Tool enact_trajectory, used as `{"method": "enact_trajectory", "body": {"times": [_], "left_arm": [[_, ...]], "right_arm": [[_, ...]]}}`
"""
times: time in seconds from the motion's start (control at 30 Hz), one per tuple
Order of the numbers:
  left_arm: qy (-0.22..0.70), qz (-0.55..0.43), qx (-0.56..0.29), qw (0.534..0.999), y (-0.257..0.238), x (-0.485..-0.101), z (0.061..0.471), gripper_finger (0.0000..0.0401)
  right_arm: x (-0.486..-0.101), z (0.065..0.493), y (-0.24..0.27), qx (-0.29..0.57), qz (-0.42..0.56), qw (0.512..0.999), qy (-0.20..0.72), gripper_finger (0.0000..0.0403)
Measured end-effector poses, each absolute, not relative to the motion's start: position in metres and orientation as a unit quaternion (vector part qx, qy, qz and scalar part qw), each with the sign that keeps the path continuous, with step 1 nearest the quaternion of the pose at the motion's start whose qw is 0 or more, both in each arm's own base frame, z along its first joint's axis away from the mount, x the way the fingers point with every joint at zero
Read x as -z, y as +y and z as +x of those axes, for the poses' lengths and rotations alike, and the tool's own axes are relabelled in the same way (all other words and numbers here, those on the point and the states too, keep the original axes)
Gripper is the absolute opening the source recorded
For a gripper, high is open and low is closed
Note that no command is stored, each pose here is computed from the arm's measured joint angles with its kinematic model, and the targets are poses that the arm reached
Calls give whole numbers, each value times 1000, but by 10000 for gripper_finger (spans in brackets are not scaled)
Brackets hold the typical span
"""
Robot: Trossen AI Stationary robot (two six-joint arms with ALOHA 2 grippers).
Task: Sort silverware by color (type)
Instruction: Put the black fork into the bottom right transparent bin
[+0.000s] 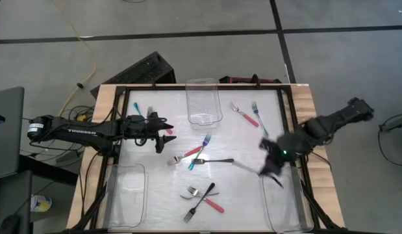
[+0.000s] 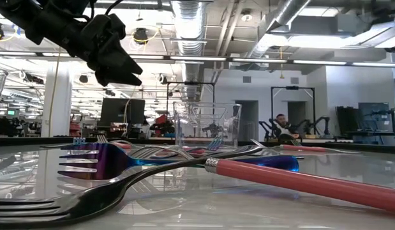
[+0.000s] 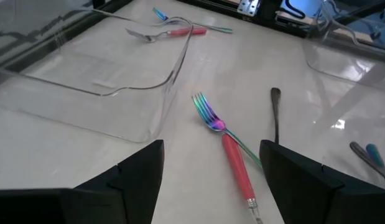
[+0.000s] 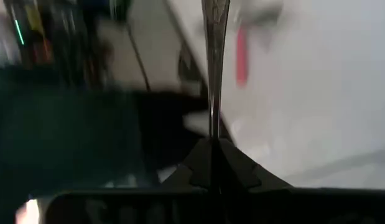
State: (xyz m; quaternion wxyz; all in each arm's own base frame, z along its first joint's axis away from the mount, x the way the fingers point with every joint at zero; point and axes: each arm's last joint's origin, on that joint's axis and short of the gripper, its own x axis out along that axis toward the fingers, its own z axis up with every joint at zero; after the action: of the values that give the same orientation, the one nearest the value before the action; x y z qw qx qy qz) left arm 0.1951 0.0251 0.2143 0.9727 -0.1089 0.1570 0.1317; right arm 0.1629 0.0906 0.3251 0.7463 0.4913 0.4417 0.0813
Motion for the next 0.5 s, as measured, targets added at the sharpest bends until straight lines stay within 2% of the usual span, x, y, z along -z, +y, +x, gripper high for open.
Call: {"method": "enact_trajectory", "body": {"times": [0.23,0.37,0.5], "left_arm": [[160,-85,-128,975,25,-214,195,249],[160,-86,-128,975,25,-214,195,249],[157,-102,-131,973,25,-214,195,249]], "right_arm": [[-315,136,145,-227,379,707,552,34],[-307,126,161,-337,302,648,613,34],[-293,119,160,-350,259,577,691,34]]}}
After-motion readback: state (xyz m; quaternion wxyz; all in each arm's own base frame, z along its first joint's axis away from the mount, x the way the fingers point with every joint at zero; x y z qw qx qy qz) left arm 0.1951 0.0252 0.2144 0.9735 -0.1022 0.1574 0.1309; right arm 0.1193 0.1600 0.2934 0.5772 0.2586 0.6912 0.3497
